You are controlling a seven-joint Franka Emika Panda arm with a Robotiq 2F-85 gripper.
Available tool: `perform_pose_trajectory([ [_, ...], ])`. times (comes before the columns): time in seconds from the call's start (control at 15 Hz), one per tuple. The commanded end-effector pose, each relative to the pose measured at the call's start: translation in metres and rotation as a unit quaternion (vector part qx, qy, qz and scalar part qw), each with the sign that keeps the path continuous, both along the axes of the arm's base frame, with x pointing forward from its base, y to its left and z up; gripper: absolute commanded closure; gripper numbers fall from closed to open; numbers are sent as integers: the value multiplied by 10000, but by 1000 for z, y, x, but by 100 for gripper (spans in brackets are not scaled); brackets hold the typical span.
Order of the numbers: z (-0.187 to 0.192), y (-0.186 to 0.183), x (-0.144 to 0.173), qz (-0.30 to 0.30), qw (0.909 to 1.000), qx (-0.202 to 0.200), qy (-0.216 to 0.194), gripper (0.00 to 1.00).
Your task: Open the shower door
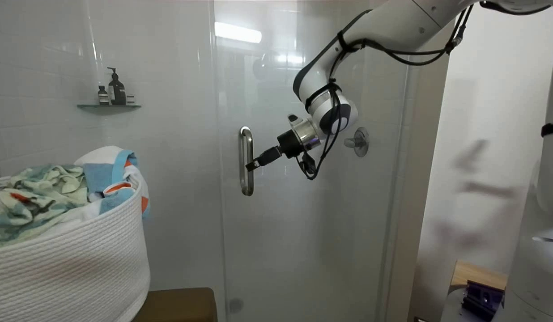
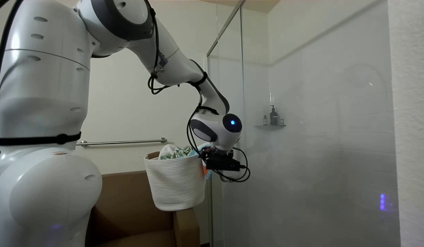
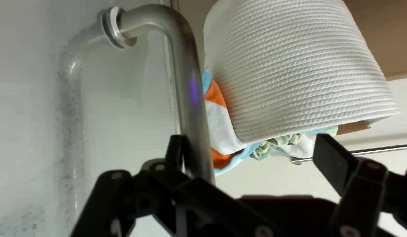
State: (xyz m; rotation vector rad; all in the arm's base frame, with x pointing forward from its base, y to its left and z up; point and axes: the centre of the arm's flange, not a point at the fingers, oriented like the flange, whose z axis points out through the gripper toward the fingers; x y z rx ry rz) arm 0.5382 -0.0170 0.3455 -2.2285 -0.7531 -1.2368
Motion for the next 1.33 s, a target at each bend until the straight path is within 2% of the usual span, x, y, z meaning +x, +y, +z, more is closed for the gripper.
perform_pose_trajectory([
  [0.0,2,21,-27,547,9981,239,127,0],
  [0.47,4,24,-49,907,9951,317,220,0],
  [1.27,11,39,-86,987,9936,314,441,0],
])
